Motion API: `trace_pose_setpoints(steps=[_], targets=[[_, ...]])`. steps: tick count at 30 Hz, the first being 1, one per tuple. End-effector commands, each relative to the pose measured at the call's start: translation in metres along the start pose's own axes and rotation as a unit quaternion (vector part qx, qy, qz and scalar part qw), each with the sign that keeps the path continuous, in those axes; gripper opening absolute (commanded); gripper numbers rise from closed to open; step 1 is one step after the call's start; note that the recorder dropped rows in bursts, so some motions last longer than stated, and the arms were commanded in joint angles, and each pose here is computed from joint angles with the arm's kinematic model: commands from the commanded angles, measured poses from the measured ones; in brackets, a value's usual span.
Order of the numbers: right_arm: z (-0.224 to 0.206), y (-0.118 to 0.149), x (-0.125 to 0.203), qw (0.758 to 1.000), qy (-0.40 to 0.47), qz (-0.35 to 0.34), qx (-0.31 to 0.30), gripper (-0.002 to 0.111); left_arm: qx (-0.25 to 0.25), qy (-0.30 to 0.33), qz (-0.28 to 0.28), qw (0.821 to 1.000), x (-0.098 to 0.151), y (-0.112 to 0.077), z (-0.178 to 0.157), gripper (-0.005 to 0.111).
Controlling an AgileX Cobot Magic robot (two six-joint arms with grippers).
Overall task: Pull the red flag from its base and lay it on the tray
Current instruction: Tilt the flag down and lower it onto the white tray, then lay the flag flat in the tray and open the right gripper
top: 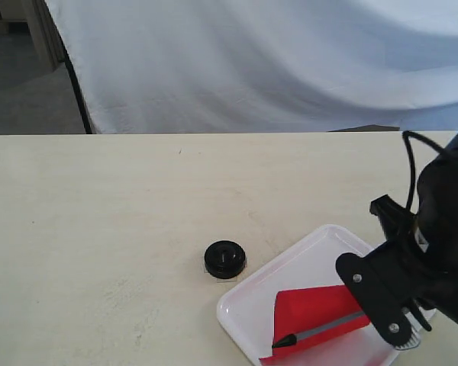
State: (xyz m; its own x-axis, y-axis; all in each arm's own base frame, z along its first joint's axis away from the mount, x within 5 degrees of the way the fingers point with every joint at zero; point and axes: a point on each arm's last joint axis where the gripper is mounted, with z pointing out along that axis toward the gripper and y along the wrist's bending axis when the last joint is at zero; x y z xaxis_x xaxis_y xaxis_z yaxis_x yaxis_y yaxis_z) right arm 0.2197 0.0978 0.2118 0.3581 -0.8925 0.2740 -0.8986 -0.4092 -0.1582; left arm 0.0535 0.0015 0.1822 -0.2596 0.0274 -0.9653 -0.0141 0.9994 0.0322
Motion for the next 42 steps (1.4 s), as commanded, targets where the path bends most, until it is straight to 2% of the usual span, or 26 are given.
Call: trace_pose_setpoints(steps=[1,6,9,15,17,23,26,35,42], targets=[[0.031,-0.012,-0.012,1.000,-0.002,-0.021,-0.015,-0.001,0.001,-0.003,-0.002,1.000,0.000,0.000,0.000,0.000],[0.064,-0.028,-0.019,1.000,0.021,-0.017,0.011,-0.001,0.001,-0.003,-0.002,1.000,0.000,0.000,0.000,0.000],[0.079,-0.031,-0.022,0.998,0.033,-0.052,0.012,-0.001,0.001,-0.003,-0.002,1.000,0.000,0.000,0.000,0.000],[0.094,-0.034,-0.029,0.997,0.022,-0.067,0.013,0.000,0.001,-0.003,-0.002,1.000,0.000,0.000,0.000,0.000],[0.094,-0.035,-0.030,0.997,0.017,-0.067,0.021,0.006,0.001,-0.003,-0.002,1.000,0.000,0.000,0.000,0.000],[0.095,-0.039,-0.033,0.997,0.001,-0.062,0.041,0.041,0.001,-0.003,-0.002,1.000,0.000,0.000,0.000,0.000],[0.095,-0.039,-0.033,0.998,0.001,-0.050,0.041,0.049,0.001,-0.003,-0.002,1.000,0.000,0.000,0.000,0.000],[0.075,-0.032,-0.021,0.999,0.033,0.000,0.022,0.051,0.001,-0.003,-0.002,1.000,0.000,0.000,0.000,0.000],[0.048,-0.030,-0.014,0.998,0.017,0.042,0.054,0.050,0.001,-0.003,-0.002,1.000,0.000,0.000,0.000,0.000]])
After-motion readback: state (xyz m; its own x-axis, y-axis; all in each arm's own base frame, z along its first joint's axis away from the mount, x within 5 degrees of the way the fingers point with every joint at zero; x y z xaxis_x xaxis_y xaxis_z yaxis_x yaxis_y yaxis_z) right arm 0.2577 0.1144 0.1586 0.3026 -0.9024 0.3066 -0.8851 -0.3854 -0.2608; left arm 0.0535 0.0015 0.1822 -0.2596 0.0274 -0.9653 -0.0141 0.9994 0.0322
